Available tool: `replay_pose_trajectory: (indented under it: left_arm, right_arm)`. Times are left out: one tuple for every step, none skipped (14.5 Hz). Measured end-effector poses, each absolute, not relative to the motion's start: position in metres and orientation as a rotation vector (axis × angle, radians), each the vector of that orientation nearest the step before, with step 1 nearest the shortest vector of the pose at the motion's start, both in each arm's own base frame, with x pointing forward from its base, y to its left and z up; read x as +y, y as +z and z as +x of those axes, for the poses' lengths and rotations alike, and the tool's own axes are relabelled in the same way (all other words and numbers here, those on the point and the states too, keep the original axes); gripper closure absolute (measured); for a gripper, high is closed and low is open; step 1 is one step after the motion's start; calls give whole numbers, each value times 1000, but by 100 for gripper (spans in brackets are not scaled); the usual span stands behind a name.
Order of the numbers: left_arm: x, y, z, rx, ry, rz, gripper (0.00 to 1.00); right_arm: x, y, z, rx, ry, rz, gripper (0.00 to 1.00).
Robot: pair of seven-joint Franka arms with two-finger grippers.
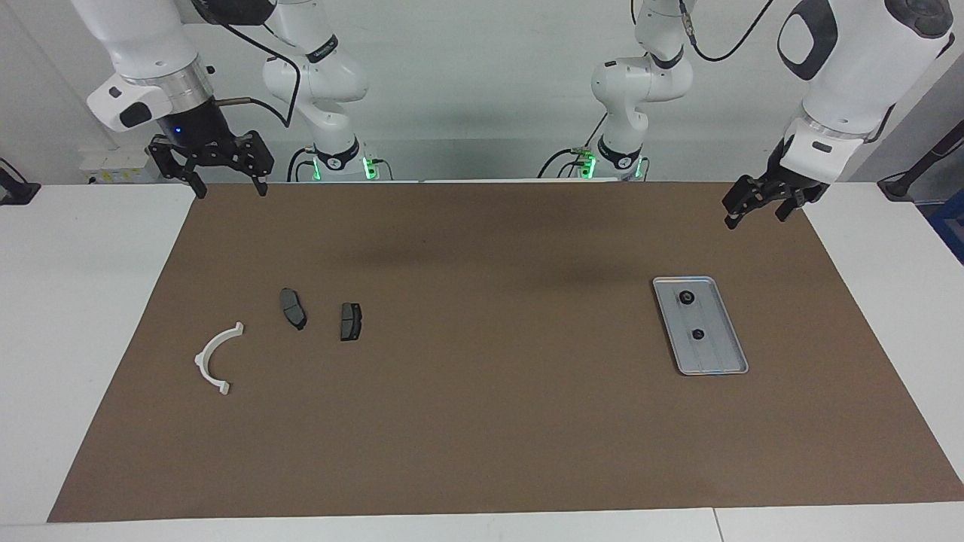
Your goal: Place bearing gear from tray to pile
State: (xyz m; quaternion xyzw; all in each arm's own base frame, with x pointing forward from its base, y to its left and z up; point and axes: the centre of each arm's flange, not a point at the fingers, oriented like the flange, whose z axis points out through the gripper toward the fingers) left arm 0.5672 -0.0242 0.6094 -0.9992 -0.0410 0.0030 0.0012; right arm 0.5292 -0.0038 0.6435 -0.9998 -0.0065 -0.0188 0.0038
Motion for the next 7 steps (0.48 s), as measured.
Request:
replay_pose_trajectory:
  left_arm:
    - [-24,609,567,-129,10,-3137,0]
    - [-24,609,567,-129,9,-3137,0]
    - [-24,609,568,-129,6,-3137,0]
    - [-23,610,568,-131,1,-3137,0]
    - [-22,609,570,-135,-17,-3138,0]
    - [-20,607,572,-141,-43,-3138,0]
    - [-18,602,575,-147,-75,-3139,0]
  right_arm:
    - [-4,644,529,-20,-59,-3133,0]
    - [-4,644,529,-20,-59,-3133,0]
    - [-4,644,529,-20,-59,-3133,0]
    - [-4,644,529,-20,-59,-3133,0]
    - [-4,644,529,-20,-59,-3133,0]
    - [-4,644,529,-20,-59,-3133,0]
    - [-4,644,529,-20,-59,-3133,0]
